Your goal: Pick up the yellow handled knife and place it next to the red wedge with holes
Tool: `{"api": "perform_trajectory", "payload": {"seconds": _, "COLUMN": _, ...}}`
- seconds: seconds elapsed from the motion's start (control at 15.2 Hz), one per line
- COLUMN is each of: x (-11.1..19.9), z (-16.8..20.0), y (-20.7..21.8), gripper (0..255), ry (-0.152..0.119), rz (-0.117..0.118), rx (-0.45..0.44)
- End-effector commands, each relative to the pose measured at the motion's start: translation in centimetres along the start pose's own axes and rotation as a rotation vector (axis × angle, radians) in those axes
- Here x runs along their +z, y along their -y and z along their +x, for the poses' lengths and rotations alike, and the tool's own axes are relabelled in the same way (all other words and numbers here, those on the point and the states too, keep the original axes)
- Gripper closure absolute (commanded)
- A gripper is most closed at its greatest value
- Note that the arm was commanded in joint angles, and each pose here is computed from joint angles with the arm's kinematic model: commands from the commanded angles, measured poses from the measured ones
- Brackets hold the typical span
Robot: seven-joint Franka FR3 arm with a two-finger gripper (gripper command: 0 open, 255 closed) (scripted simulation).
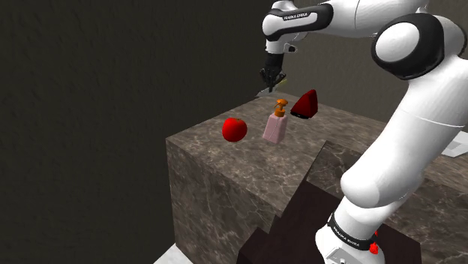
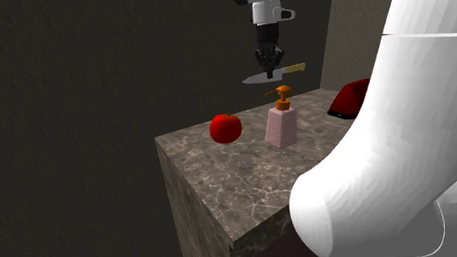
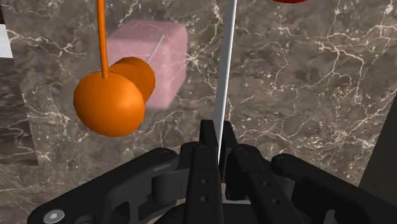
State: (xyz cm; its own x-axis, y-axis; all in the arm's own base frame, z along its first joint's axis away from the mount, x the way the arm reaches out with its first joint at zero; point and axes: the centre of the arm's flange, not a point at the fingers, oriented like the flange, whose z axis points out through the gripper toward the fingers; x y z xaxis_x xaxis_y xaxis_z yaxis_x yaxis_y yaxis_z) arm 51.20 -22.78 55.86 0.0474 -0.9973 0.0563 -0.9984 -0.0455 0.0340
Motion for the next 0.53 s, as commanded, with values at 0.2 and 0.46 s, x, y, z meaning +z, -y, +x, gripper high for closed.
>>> {"api": "perform_trajectory", "payload": {"seconds": 0.2, "x": 0.7, "z": 5.5, "y": -4.2, "gripper": 255, "ry": 0.000, "rz": 0.000, "rx": -0.001}}
{"api": "perform_trajectory", "payload": {"seconds": 0.46, "x": 1.0, "z": 9.8, "y": -7.3, "gripper": 255, "ry": 0.000, "rz": 0.000, "rx": -0.001}}
